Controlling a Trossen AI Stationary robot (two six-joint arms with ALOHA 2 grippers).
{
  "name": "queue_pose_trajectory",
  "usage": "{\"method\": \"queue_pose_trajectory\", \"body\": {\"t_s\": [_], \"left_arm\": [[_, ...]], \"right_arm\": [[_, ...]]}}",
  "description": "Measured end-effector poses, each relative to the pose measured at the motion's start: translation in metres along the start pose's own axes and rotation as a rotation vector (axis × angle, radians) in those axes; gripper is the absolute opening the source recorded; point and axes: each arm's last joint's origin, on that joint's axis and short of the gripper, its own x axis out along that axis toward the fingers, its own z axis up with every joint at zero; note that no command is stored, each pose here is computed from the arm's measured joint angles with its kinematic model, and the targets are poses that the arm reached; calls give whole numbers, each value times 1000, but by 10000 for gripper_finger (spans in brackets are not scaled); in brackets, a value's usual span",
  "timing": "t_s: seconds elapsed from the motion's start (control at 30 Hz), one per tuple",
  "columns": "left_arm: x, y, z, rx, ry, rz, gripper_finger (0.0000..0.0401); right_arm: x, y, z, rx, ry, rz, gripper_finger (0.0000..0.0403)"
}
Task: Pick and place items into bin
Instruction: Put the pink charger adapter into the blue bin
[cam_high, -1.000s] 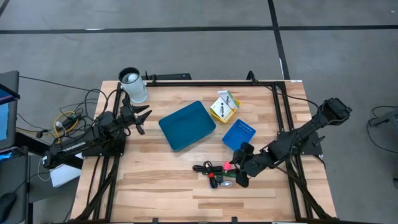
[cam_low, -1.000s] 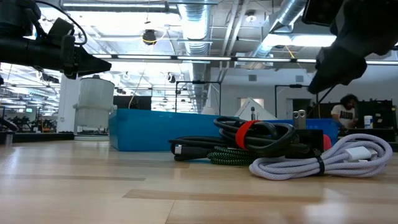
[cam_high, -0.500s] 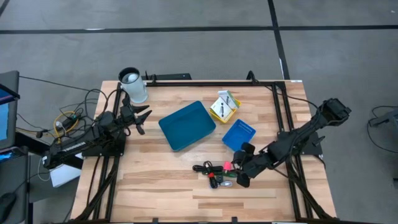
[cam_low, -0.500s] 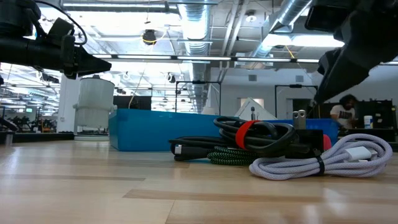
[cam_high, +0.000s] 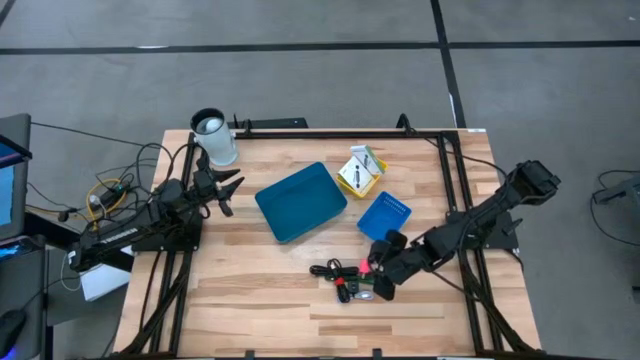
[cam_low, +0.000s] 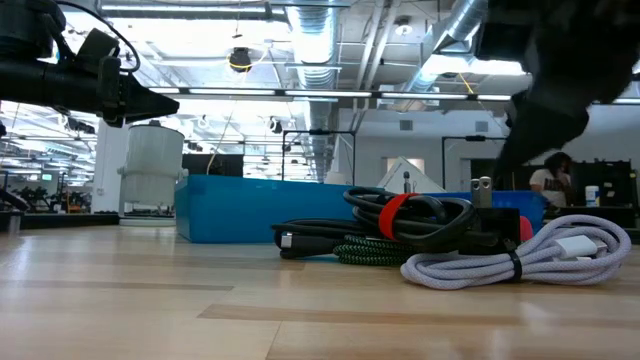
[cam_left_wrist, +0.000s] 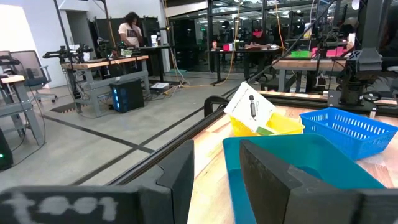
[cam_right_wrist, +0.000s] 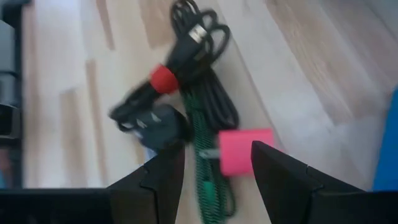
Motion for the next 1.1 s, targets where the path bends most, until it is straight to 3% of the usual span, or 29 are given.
{"method": "queue_pose_trajectory", "body": {"t_s": [0.13,0.27,0.67,1.1], "left_arm": [[0,0,0,0,0,0,119],[0,0,0,0,0,0,119],[0,0,0,0,1,0,119],[0,0,0,0,1,0,119]], "right_arm": [[-7,8,17,42,-3,45,179],[-15,14,33,-24,22,86,179],[-37,6,75,-535,91,93,179],[-36,-7,81,-977,109,118,179]]}}
